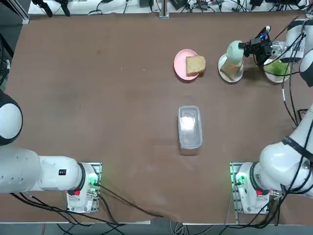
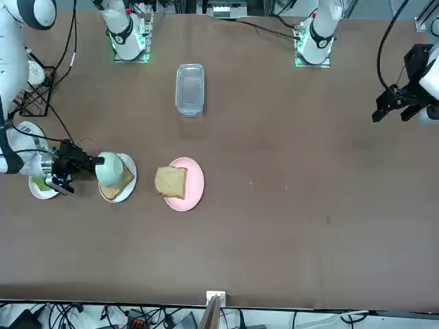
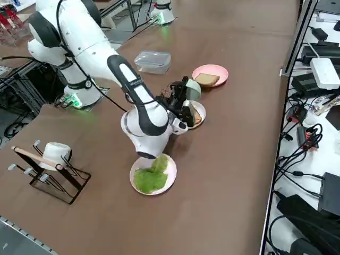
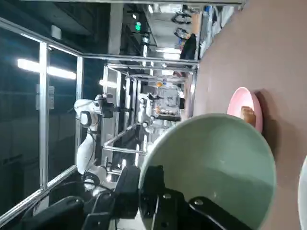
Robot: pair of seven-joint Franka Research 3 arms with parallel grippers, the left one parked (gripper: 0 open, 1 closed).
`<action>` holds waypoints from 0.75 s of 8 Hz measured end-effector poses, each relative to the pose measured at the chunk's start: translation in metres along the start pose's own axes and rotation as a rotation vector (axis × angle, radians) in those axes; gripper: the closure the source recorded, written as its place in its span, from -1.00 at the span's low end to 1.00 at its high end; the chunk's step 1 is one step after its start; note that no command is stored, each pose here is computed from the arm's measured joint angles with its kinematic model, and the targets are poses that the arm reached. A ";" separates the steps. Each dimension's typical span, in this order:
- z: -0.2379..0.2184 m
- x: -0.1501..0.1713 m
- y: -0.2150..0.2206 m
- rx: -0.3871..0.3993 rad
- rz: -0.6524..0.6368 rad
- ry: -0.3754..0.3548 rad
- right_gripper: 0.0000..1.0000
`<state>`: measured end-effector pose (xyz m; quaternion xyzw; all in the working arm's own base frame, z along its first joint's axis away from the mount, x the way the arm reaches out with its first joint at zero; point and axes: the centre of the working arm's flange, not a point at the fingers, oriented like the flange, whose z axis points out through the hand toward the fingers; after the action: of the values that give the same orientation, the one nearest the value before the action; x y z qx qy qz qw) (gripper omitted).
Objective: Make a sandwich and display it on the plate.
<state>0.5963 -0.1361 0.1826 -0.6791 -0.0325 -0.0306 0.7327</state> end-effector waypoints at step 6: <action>-0.052 0.083 -0.094 -0.640 -0.165 -0.212 0.90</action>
<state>0.6707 -0.1949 0.2796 -0.8689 -0.1521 -0.0277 0.4702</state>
